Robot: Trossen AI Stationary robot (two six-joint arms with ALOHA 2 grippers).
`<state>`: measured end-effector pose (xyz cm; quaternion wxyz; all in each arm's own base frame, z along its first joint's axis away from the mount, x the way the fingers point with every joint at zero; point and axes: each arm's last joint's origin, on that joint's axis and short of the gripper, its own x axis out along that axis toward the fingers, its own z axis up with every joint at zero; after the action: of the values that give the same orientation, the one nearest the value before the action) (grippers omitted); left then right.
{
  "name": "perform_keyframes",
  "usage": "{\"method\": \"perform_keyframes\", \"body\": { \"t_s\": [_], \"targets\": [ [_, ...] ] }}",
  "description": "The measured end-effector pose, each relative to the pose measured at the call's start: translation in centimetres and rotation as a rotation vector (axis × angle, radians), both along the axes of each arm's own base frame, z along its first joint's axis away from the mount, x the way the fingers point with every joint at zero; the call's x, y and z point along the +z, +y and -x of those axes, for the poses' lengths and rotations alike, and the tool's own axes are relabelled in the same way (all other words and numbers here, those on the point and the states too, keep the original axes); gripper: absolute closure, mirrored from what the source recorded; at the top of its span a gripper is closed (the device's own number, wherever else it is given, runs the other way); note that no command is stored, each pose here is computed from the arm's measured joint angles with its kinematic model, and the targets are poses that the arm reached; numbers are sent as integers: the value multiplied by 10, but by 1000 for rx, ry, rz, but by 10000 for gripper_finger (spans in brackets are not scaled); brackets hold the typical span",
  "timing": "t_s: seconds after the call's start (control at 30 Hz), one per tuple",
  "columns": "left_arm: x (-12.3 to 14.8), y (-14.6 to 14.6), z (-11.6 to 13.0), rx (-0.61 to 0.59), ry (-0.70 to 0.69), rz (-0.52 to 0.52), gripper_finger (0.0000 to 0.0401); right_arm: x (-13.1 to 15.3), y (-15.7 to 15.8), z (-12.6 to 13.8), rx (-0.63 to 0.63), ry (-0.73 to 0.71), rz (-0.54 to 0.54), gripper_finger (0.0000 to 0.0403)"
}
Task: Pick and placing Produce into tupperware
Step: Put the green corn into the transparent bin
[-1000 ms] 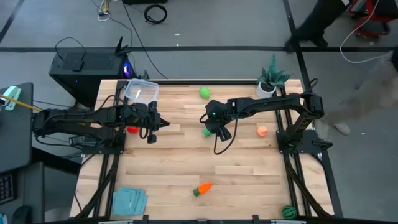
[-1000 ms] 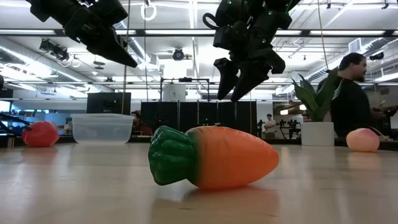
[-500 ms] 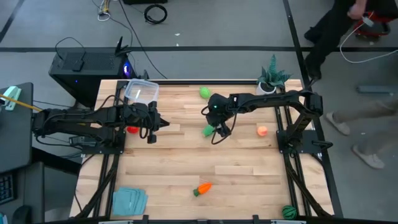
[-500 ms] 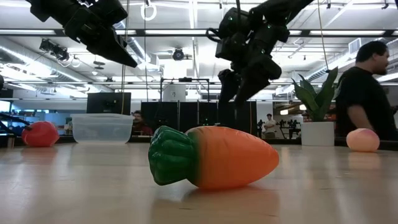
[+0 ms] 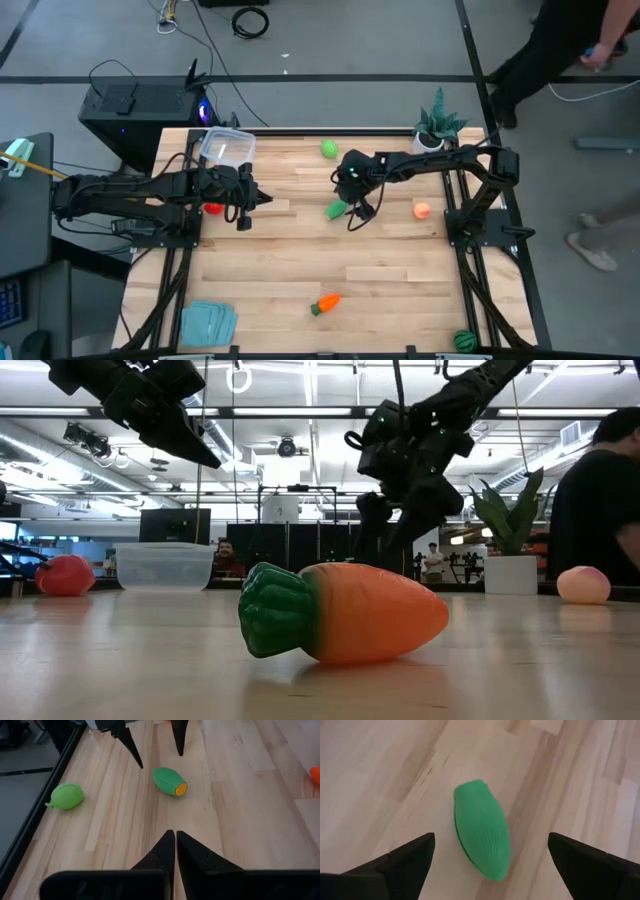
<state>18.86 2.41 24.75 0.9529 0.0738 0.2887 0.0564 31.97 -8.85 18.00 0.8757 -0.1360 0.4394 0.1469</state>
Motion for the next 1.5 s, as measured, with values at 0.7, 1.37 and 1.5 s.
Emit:
{"method": "perform_keyframes", "body": {
  "t_s": [0.7, 1.37, 1.5],
  "targets": [
    [0, 0, 0, 0, 0, 0, 378, -38, -5, 12, 38, -73, 5, 3],
    [1, 0, 0, 0, -7, -1, 377, -53, -10, 4, 23, -102, -69, 3],
    [1, 0, 0, 1, -7, -1, 376, -51, -10, 3, 34, -127, -53, 3]
  ]
}}
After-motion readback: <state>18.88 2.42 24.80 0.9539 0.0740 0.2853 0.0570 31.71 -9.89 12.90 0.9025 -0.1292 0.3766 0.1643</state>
